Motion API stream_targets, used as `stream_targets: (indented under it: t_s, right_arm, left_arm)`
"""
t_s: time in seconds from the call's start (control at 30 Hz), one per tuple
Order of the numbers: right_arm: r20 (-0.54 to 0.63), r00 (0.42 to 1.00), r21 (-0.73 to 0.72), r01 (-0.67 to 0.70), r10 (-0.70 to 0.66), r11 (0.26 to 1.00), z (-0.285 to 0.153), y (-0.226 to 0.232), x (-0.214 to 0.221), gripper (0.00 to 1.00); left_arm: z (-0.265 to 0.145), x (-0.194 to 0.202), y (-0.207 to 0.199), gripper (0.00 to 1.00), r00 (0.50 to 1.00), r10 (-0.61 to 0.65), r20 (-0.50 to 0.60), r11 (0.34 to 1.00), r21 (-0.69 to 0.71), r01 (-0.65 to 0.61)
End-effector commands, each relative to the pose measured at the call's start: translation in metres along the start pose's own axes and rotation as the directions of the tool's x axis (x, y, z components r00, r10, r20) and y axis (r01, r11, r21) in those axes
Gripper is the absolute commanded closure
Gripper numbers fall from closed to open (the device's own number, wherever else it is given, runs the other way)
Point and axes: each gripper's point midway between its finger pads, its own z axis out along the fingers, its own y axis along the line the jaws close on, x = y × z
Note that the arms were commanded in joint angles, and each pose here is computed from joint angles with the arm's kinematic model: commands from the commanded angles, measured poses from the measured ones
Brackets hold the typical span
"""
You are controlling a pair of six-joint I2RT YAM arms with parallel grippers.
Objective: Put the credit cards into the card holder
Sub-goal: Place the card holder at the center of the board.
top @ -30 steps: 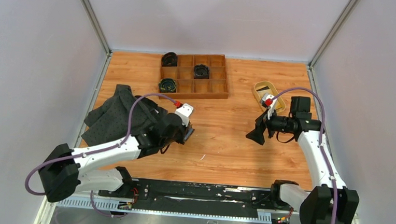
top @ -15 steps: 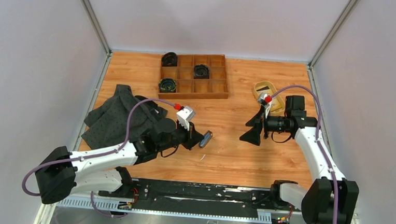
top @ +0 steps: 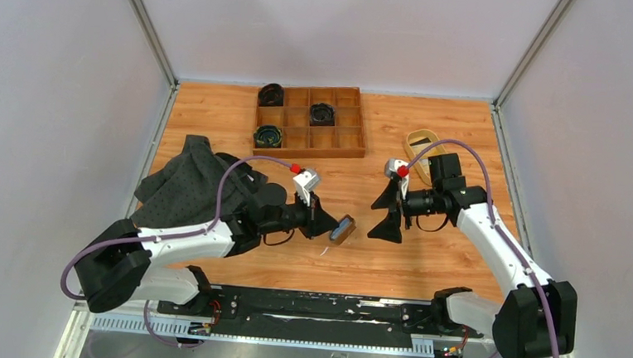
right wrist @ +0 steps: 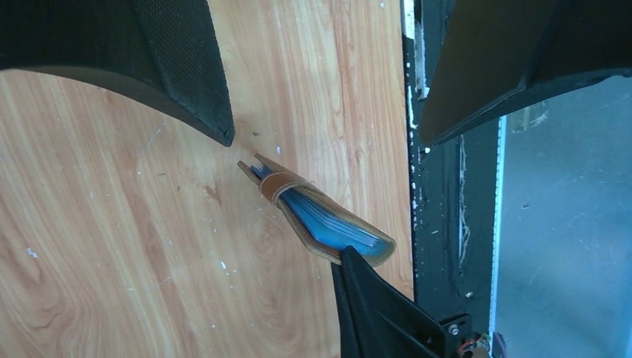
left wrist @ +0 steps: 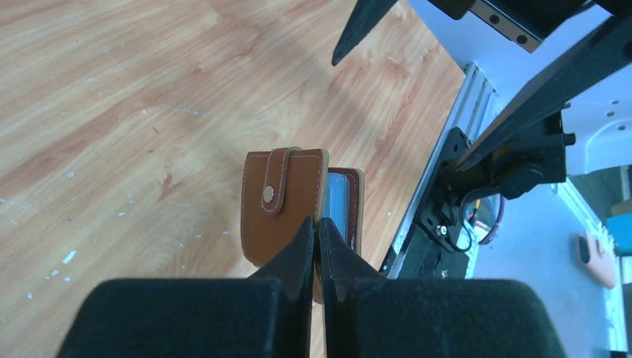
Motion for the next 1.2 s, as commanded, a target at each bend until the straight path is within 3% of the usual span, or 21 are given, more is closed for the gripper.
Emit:
stream_targets:
  t_s: [0.0, 0.1, 0.27, 0.5, 0.67, 0.97, 1.17]
  right_arm:
    - [-0.03, 0.996, 0.044, 0.085, -0.084, 0.995, -0.002, -0.007, -0.002, 0.01]
    - [-0.043, 0.994, 0.089, 0.1, -0.096, 0.991, -0.008, -0.011, -0.003, 0.0]
    - [-0.062, 0.997, 0.197, 0.059, -0.048, 0.979, -0.022, -0.029, -0.005, 0.0]
    - [-0.057, 0.996, 0.312, -0.047, 0.068, 0.949, -0.041, -0.054, 0.002, 0.0]
    - [-0.063, 0.994, 0.335, -0.066, 0.092, 0.94, -0.043, -0.06, 0.005, 0.0]
    - [-0.067, 0.992, 0.335, -0.081, 0.109, 0.939, -0.042, -0.062, 0.008, 0.0]
    - [-0.03, 0.993, 0.241, -0.103, 0.113, 0.965, -0.031, -0.049, 0.009, 0.0]
  left_arm:
    - [-0.004, -0.032, -0.011, 1.0, 0.976, 0.187, 0.112, 0.98, 0.042, -0.192]
    - [-0.014, -0.047, 0.009, 1.0, 0.941, 0.317, 0.12, 0.945, -0.13, -0.301]
    - [-0.012, -0.044, 0.019, 1.0, 0.9, 0.433, 0.051, 0.874, -0.269, -0.406]
    - [0.019, -0.014, 0.025, 1.0, 0.825, 0.554, -0.108, 0.745, -0.379, -0.55]
    - [0.033, 0.005, 0.023, 0.99, 0.793, 0.585, -0.169, 0.709, -0.369, -0.602]
    - [0.039, 0.015, -0.007, 0.55, 0.839, 0.53, -0.126, 0.806, -0.232, -0.544]
    - [0.011, 0.005, -0.016, 0.29, 0.877, 0.478, -0.052, 0.851, -0.222, -0.477]
